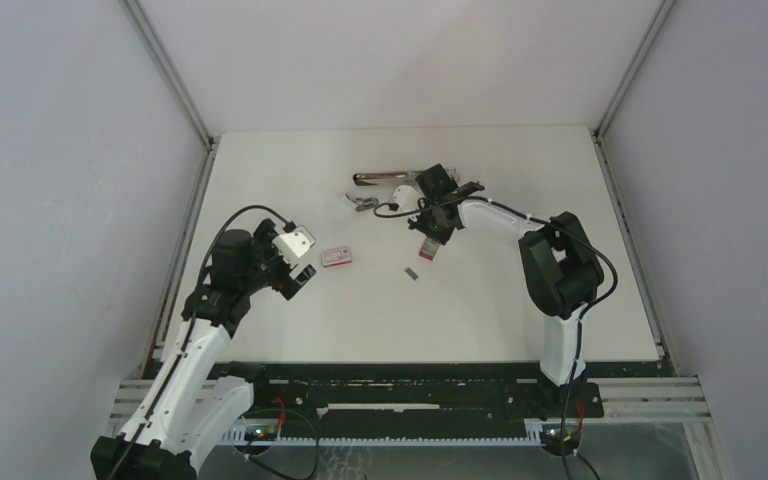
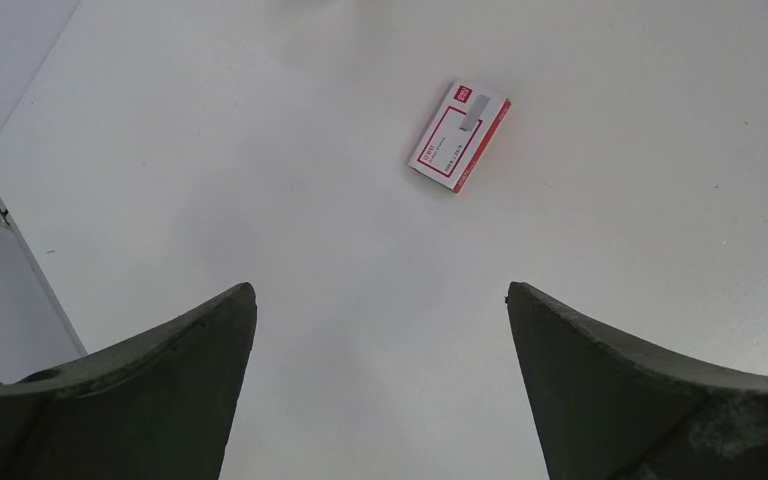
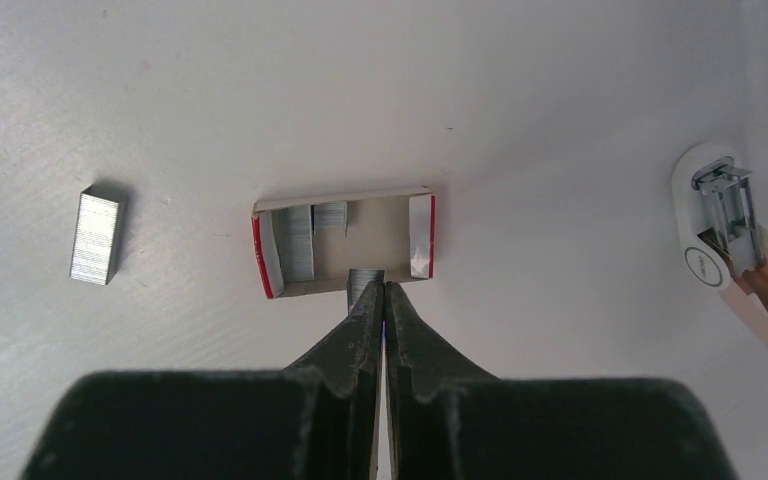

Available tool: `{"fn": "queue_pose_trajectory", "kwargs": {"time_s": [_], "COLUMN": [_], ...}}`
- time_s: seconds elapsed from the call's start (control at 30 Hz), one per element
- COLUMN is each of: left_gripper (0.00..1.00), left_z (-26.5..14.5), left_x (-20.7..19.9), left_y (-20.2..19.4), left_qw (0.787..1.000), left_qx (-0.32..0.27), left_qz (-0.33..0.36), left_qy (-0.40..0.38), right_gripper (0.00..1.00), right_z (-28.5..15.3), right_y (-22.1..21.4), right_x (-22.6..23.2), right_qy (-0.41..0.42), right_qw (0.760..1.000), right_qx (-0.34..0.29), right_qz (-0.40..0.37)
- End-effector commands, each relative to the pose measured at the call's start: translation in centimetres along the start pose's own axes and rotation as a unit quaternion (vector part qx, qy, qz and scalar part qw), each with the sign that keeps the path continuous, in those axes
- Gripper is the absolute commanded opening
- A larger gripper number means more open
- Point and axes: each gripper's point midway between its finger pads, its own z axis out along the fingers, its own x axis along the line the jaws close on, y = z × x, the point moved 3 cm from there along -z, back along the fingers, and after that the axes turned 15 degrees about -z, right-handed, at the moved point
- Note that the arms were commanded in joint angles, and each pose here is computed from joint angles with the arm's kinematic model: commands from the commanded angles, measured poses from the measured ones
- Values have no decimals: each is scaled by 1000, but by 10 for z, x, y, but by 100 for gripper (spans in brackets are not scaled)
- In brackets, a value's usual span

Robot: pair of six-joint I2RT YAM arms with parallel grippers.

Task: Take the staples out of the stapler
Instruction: Place the staple in the staple box.

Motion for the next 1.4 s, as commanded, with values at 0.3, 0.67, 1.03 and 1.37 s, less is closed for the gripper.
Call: {"fn": "queue_pose_trajectory", "kwargs": {"time_s": [0.3, 0.67, 1.03, 1.37], "left_gripper": [100, 100, 100, 100], "left_z": [2, 1, 1, 1], "left_x": [0, 0, 0, 0], "left_y": [1, 2, 2, 1], "left_qw": [1000, 1000, 1000, 1000], "left_qx": [-13, -14, -15, -14], "left_qz": [-1, -1, -1, -1], "left_qy": [0, 1, 1, 0], "right_gripper": [0, 0, 0, 0], "right_z": [17, 22, 26, 26], "right_y": [0, 0, -1, 0], "right_x": [-1, 5, 9, 10], "right_qy": [-4, 5, 9, 12], "right_qw": [1000, 1000, 1000, 1000], "right_qx": [2, 5, 13, 12], "right_qz": [-8, -10, -15, -15]}}
